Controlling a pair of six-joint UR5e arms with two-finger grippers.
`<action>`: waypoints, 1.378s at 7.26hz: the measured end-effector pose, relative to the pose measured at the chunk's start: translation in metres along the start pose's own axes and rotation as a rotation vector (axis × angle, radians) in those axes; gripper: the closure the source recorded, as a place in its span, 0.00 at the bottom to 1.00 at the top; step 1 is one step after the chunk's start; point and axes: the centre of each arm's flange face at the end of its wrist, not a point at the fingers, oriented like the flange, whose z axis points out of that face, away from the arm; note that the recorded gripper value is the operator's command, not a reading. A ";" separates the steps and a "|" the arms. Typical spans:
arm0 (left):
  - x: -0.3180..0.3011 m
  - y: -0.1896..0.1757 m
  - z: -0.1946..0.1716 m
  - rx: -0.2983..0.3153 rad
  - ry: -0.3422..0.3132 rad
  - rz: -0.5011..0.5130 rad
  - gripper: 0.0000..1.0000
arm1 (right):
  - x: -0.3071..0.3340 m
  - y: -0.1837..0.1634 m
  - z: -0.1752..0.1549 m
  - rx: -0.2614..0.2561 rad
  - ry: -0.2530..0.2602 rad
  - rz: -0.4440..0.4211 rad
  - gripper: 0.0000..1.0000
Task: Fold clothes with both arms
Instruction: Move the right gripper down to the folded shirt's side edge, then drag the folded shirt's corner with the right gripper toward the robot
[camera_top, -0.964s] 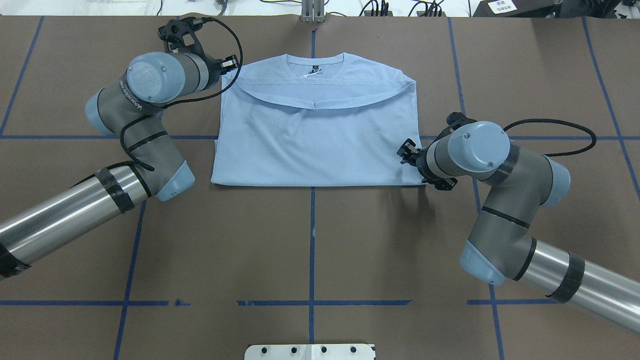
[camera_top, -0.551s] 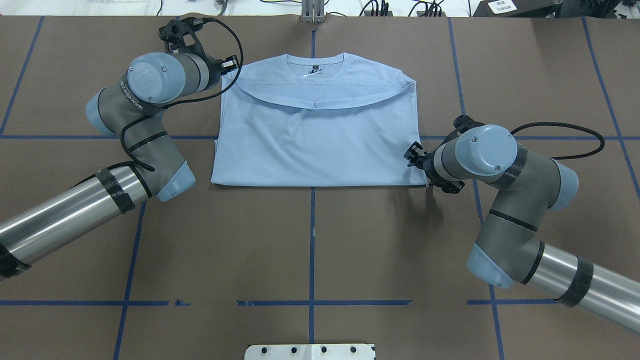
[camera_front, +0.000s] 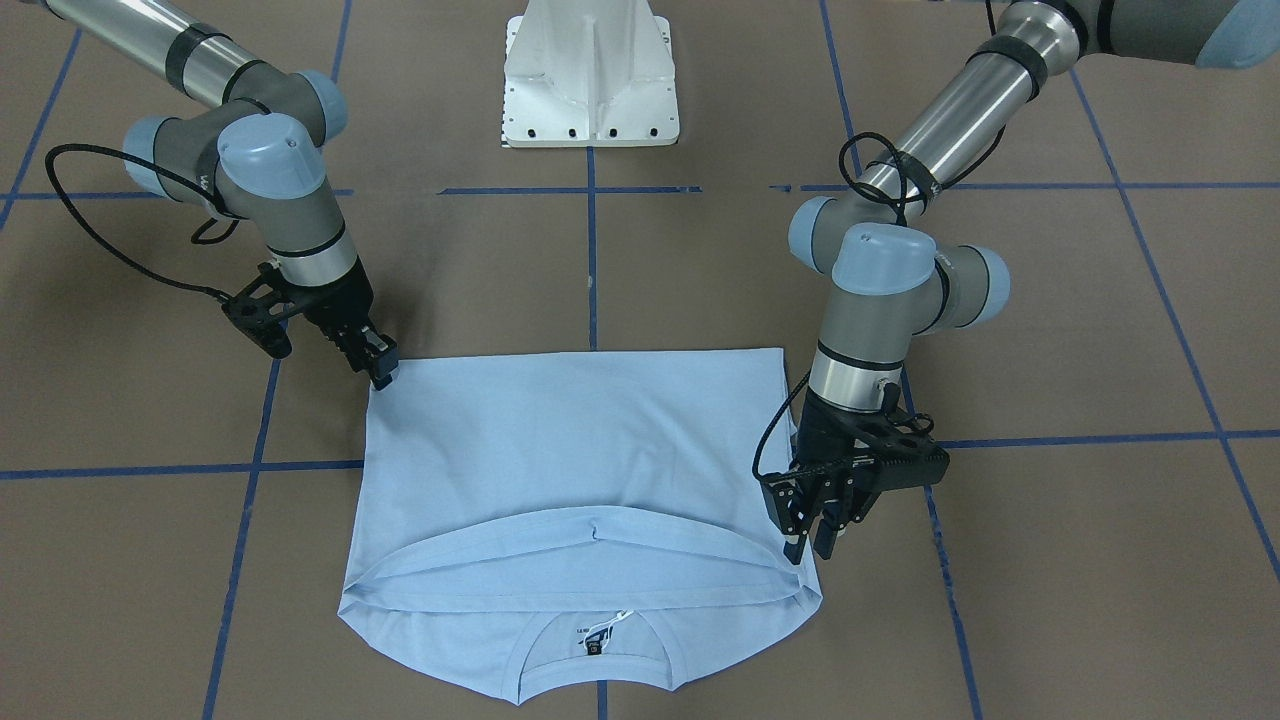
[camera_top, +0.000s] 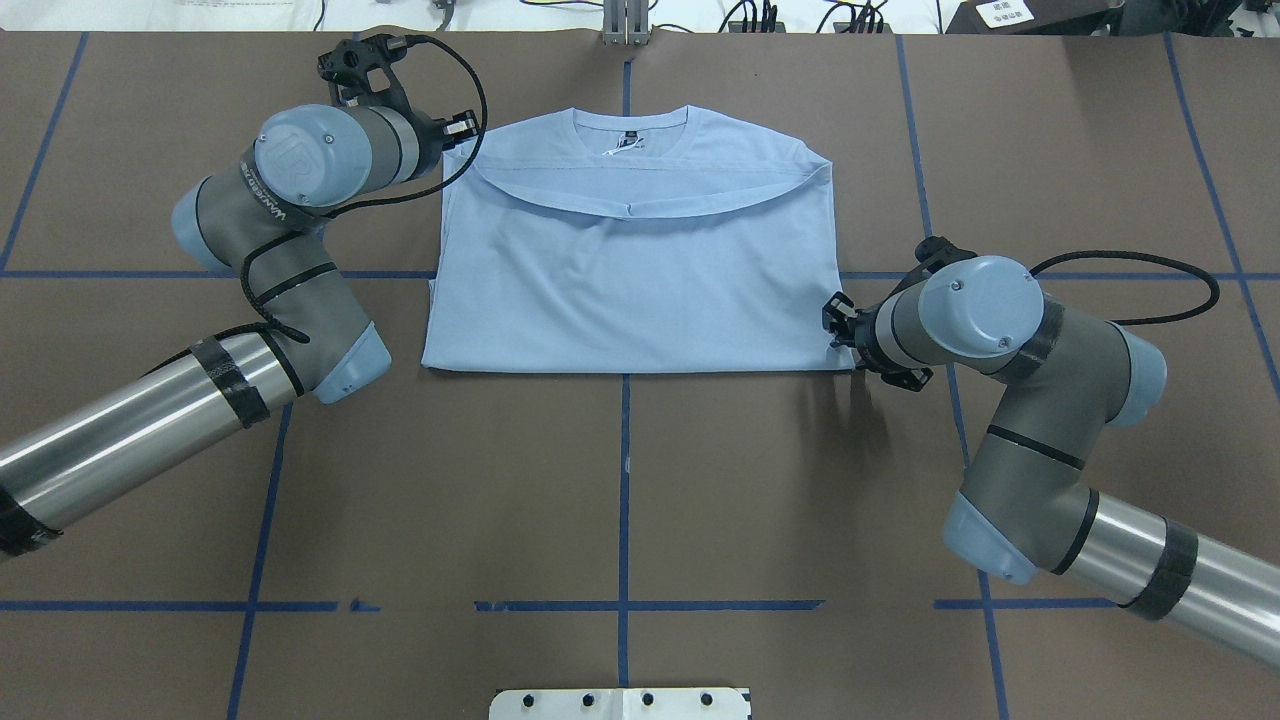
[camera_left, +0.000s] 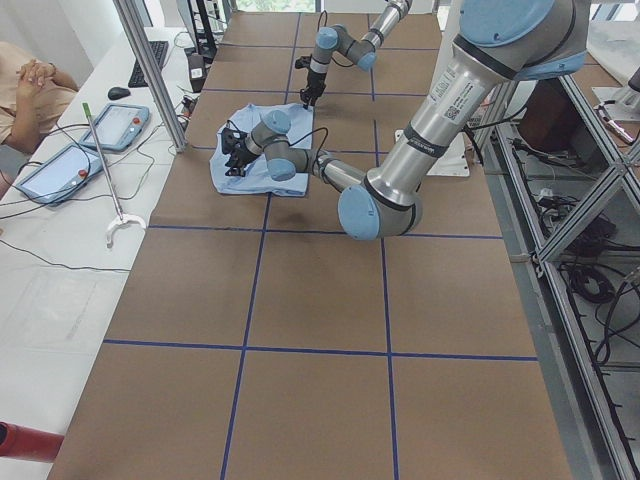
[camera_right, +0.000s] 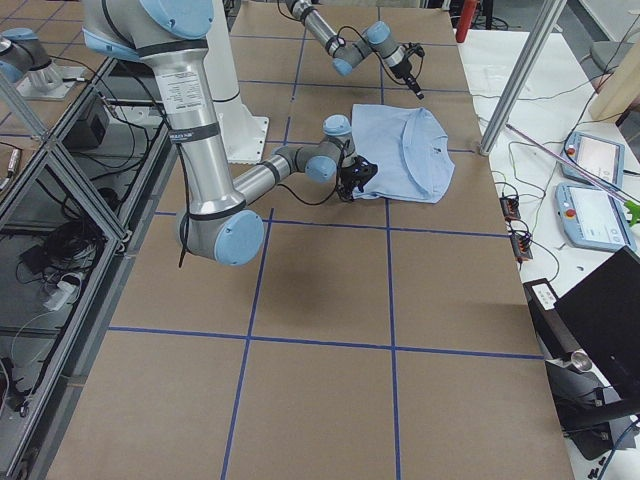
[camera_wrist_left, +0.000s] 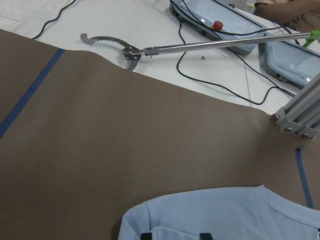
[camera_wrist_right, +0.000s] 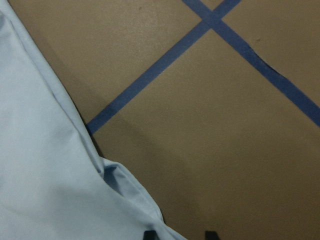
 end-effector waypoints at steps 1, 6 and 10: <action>0.000 0.000 0.000 0.000 0.000 0.000 0.57 | -0.001 0.002 0.000 -0.001 -0.002 -0.001 1.00; 0.013 0.006 -0.010 -0.007 0.025 0.004 0.57 | 0.018 0.007 -0.035 -0.030 -0.032 -0.011 1.00; 0.015 0.027 -0.050 -0.027 0.097 0.001 0.57 | 0.106 0.078 -0.082 -0.150 0.029 -0.110 1.00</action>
